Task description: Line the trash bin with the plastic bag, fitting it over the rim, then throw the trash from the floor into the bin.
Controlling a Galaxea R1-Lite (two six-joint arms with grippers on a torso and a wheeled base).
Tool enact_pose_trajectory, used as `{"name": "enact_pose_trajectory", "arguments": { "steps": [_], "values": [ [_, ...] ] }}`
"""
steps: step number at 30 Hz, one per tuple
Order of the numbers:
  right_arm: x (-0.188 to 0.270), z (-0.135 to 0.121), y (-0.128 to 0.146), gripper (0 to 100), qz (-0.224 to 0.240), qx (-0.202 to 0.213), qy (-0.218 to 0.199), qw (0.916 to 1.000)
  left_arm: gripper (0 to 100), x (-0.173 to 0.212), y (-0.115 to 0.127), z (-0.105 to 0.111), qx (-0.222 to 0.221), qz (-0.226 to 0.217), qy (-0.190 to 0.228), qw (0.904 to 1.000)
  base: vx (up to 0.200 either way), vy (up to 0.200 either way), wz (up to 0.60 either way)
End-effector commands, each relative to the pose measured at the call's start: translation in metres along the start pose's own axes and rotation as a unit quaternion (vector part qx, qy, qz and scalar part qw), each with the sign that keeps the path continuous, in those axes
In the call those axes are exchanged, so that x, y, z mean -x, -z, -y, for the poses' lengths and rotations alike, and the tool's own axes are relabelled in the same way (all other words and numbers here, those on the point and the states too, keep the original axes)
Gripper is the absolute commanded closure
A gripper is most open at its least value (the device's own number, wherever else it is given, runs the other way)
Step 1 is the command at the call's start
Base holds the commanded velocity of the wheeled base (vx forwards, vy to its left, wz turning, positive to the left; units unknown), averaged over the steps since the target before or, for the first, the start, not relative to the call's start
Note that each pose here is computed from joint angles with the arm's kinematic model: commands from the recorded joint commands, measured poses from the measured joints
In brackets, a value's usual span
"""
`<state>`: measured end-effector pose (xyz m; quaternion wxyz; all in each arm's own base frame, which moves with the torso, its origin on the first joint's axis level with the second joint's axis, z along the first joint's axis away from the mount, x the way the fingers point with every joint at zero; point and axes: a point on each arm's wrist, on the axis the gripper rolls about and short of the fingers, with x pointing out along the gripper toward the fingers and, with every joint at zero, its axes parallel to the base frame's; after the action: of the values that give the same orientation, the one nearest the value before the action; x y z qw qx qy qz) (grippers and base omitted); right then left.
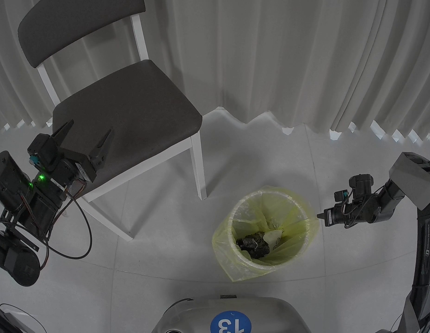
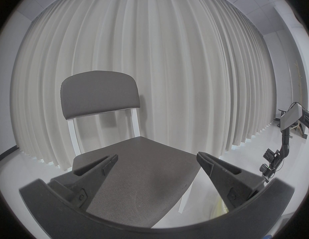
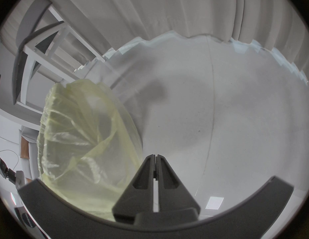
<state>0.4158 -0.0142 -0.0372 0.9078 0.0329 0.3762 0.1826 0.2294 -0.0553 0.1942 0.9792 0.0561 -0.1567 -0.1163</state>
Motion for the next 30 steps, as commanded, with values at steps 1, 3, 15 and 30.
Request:
{"name": "enact_pose_trajectory", "arguments": {
  "steps": [1,3,15,30],
  "values": [
    [-0.03,0.013,0.0,100,-0.028,-0.018,-0.003,0.9994,0,0.0,0.001,0.0,0.003,0.0,0.0,1.0,0.0,0.0,0.0],
    [-0.033,0.014,-0.006,100,-0.031,-0.019,-0.004,0.9993,0,-0.001,0.001,0.0,0.003,-0.001,0.0,1.0,0.0,0.0,0.0],
    [-0.009,0.022,-0.023,100,-0.048,-0.029,0.009,0.9984,0,-0.001,0.0,0.0,0.004,0.003,0.0,1.0,0.0,0.0,0.0],
    [0.059,0.037,-0.018,0,0.008,-0.03,0.049,0.9983,0,0.004,-0.01,0.001,0.016,0.02,0.008,0.9996,0.0,0.0,0.0]
  ]
}}
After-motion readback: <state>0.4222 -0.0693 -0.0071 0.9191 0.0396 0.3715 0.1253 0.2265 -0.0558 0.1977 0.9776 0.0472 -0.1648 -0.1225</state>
